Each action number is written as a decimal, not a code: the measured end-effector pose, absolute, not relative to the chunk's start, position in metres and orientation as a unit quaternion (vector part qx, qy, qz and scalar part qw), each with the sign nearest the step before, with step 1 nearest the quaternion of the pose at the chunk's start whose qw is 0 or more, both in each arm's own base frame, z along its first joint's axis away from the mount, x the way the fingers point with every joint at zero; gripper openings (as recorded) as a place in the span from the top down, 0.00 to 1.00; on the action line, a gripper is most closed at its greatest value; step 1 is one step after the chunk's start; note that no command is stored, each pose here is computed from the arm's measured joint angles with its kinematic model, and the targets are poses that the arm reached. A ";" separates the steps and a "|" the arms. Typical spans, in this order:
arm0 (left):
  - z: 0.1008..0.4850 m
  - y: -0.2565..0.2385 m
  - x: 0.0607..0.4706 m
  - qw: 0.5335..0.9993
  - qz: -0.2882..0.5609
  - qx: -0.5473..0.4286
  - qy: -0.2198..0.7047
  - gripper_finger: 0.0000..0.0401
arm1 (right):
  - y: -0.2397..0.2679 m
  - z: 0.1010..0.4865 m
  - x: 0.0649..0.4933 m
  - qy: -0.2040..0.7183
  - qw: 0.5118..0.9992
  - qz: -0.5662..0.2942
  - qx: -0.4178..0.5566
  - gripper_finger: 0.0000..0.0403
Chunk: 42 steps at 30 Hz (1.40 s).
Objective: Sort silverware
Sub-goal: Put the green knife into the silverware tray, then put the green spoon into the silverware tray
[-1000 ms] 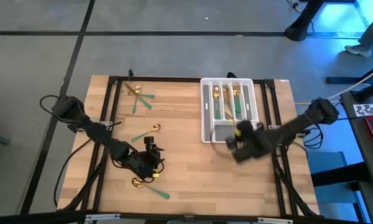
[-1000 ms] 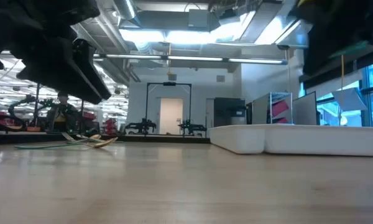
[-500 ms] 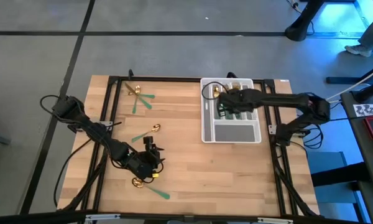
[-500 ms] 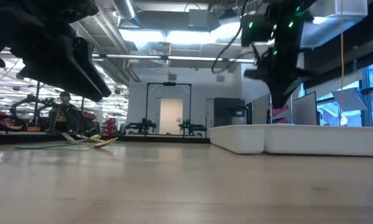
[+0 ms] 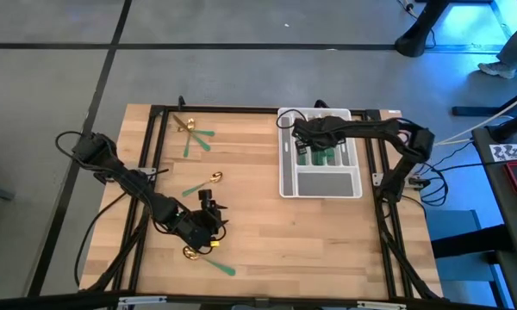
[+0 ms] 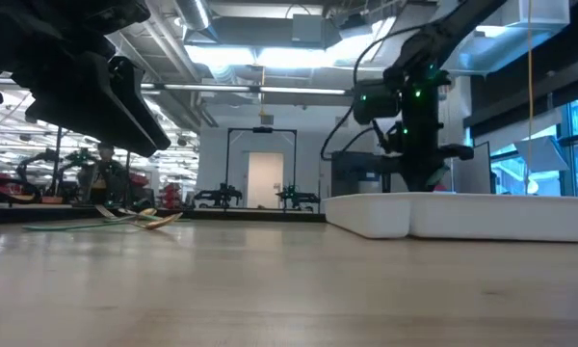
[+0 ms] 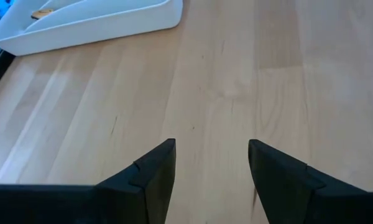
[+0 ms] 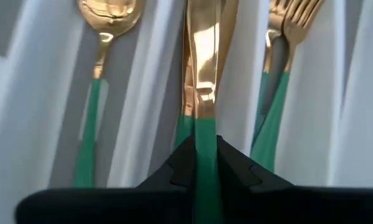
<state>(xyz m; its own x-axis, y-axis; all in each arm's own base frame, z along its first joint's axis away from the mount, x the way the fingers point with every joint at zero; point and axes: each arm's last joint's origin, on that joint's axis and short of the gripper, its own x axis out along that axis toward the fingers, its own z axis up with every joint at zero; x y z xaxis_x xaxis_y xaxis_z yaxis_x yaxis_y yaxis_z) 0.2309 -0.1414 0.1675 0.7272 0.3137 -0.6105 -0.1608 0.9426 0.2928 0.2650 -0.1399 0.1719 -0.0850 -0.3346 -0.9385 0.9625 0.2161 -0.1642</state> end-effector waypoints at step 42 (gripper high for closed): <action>0.163 -0.233 0.151 0.889 -0.159 0.170 0.395 0.52 | 0.208 0.163 0.284 0.178 0.958 -0.211 0.075 0.70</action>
